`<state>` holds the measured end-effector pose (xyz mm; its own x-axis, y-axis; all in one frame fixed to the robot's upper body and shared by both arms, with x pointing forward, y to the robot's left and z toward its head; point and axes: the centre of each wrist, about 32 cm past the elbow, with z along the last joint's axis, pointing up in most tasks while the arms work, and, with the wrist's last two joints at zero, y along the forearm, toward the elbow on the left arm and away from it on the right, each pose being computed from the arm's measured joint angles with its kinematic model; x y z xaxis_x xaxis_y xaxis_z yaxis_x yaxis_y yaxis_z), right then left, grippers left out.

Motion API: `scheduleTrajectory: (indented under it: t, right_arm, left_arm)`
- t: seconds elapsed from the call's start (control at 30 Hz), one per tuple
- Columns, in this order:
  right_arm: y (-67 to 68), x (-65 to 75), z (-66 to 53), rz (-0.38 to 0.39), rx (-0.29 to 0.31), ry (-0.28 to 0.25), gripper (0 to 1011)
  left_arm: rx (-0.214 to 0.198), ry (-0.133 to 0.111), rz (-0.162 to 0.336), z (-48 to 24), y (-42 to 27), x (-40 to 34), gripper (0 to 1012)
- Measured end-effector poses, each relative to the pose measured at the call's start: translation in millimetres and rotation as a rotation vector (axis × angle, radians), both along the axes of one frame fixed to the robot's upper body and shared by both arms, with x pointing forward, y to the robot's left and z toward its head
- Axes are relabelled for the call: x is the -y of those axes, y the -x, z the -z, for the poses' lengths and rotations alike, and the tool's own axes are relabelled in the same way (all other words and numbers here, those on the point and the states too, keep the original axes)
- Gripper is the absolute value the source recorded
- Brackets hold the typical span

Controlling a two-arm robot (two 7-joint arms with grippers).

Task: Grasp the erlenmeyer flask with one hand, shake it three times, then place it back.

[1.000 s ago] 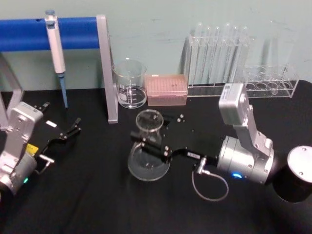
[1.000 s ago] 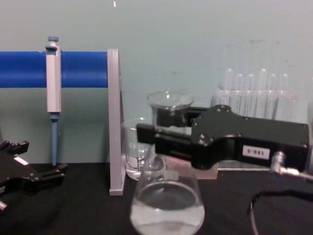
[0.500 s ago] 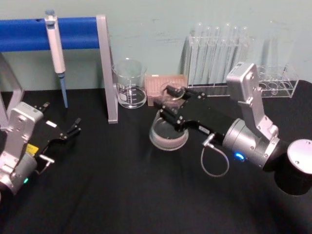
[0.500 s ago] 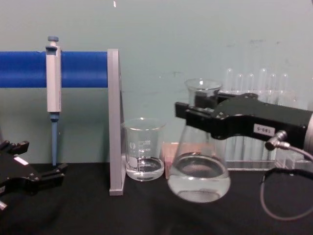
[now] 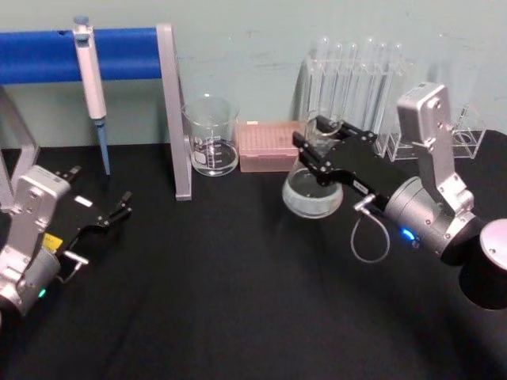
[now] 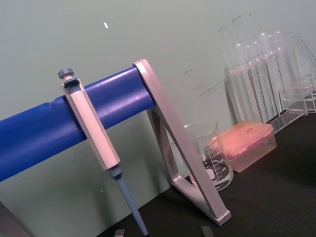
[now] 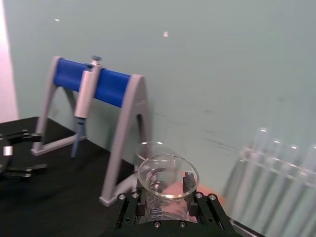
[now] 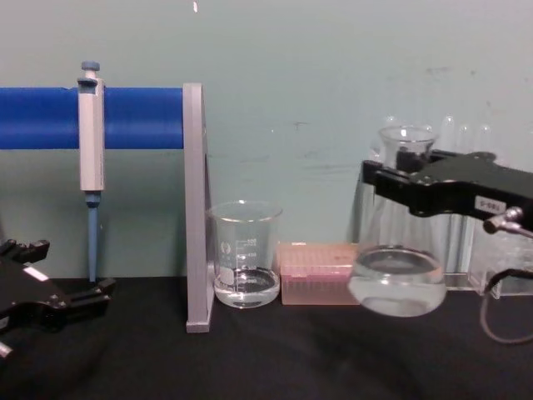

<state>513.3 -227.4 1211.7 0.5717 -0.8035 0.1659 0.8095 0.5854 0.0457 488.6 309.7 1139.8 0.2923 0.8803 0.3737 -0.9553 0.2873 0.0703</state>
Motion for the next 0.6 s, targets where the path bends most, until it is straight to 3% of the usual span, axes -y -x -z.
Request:
scheduleTrajectory:
  t: [0.6]
  right_arm:
    - [-3.1, 14.1, 1.9, 0.149, -0.002, -0.003, 456]
  left_arm:
    - [0.0, 0.0, 0.0, 0.0, 0.0, 0.0, 1001]
